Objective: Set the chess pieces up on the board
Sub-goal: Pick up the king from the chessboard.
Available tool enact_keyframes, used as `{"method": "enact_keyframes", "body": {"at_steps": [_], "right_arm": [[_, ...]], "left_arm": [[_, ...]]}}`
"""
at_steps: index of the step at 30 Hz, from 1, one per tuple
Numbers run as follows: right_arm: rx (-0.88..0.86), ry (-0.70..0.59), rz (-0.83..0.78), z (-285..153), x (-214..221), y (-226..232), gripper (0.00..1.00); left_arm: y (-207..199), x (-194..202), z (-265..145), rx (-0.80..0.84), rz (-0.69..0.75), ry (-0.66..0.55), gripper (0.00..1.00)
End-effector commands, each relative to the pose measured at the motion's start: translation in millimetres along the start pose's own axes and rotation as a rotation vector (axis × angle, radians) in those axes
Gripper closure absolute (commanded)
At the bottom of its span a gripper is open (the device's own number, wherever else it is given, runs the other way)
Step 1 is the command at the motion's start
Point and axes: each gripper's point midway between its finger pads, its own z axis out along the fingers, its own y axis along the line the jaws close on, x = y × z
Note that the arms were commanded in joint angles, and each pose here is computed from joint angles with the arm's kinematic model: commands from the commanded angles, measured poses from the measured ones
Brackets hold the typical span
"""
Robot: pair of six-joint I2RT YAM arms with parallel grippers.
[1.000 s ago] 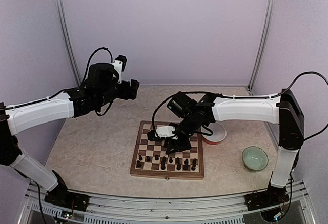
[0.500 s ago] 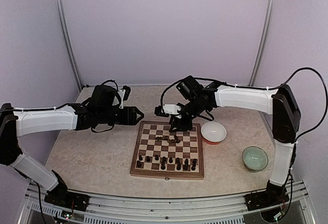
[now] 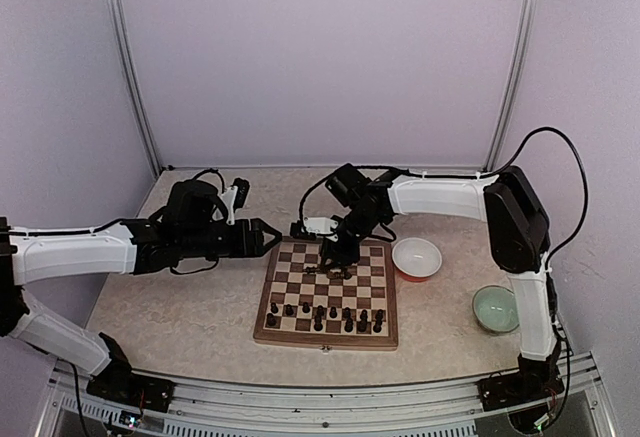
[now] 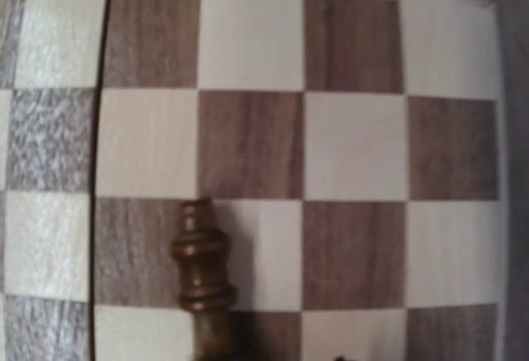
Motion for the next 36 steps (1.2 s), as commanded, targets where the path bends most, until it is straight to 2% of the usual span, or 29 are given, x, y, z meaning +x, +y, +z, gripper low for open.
{"method": "enact_keyframes", "body": {"at_steps": [1, 6, 10, 15, 22, 26, 28, 36], "right_arm": [[-0.038, 0.040, 0.008, 9.4, 6.8, 9.7, 0.65], [-0.051, 0.065, 0.011, 16.8, 14.1, 12.9, 0.70], [-0.071, 0.051, 0.017, 17.7, 12.2, 16.0, 0.82], [-0.072, 0.023, 0.006, 12.0, 6.3, 17.8, 0.87], [-0.089, 0.021, 0.016, 11.4, 7.5, 22.8, 0.86], [-0.088, 0.017, -0.003, 11.0, 7.7, 22.7, 0.71], [-0.092, 0.015, -0.017, 11.7, 7.8, 23.4, 0.68], [-0.131, 0.021, -0.055, 21.5, 10.3, 31.3, 0.67]], "left_arm": [[-4.4, -1.0, -4.6, 0.003, -0.003, -0.022, 0.31], [-2.9, 1.7, 0.6, 0.001, -0.002, -0.018, 0.31], [-1.8, 5.2, 12.0, 0.014, -0.014, -0.012, 0.33], [5.2, 12.1, 24.4, 0.010, -0.037, -0.002, 0.34], [13.4, 25.6, 33.6, 0.002, -0.055, 0.038, 0.35], [18.7, 34.7, 34.7, -0.010, -0.063, 0.056, 0.36], [20.9, 36.1, 33.2, -0.016, -0.065, 0.057, 0.36], [22.3, 34.9, 27.0, -0.020, -0.068, 0.045, 0.36]]}}
